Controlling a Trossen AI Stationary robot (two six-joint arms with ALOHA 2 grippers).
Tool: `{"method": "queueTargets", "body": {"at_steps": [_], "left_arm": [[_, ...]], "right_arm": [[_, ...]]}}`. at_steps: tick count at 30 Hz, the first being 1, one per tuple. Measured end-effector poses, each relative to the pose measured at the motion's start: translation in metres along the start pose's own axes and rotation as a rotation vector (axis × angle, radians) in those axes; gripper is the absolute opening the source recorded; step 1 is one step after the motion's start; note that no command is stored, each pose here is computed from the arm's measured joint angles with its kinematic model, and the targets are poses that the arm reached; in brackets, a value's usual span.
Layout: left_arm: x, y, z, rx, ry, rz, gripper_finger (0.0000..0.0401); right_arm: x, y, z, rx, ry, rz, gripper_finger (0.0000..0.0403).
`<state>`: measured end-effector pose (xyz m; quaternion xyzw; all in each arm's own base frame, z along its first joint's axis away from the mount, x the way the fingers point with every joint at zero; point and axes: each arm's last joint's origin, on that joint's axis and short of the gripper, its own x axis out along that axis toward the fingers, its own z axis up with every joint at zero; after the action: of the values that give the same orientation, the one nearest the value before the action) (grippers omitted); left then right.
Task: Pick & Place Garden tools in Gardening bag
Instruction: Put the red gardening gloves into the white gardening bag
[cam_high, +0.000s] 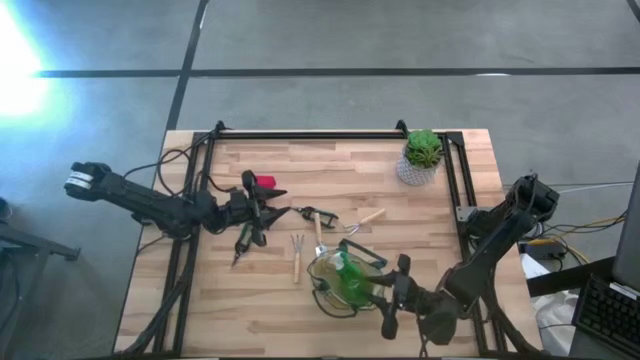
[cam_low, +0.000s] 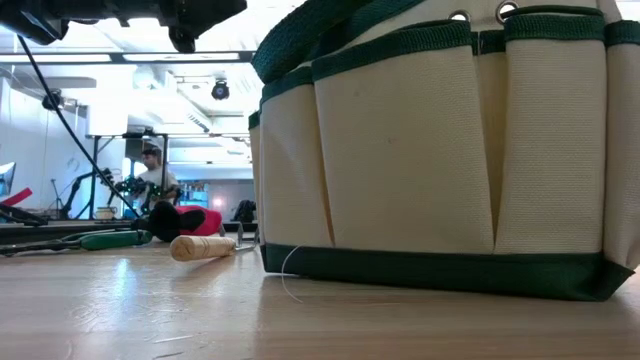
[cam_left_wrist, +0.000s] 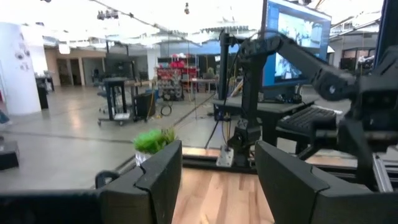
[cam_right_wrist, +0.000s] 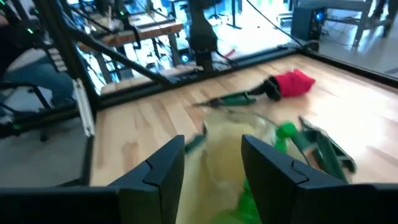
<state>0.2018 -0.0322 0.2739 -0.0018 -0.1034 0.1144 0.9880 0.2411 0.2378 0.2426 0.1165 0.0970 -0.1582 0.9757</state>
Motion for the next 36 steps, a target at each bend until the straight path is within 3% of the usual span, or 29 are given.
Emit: {"method": "queueTargets", "body": {"at_steps": [6,16,23,30,36], "left_arm": [[0.0,0.0,-0.001,-0.02,0.013,-0.006,0.0204],[0.001,0.0,0.0,-0.019,0.017,-0.009,0.0204],[0.001,0.0,-0.001,-0.016,0.022,-0.009,0.0204],[0.001,0.0,-0.002,-0.009,0.04,-0.01,0.0204],[0.0,0.001,0.005,0.006,0.231,-0.008,0.0204]], "right_arm": [[0.003,0.008,0.031,0.049,0.04,0.069,0.0155],[0.03,-0.014,0.091,0.001,0.401,0.05,0.0141],[0.049,-0.026,0.131,0.01,0.551,0.234,0.0143],[0.069,-0.056,0.135,0.049,0.707,0.214,0.0148],[0.073,-0.06,0.136,0.01,0.7,0.227,0.0139]]}}
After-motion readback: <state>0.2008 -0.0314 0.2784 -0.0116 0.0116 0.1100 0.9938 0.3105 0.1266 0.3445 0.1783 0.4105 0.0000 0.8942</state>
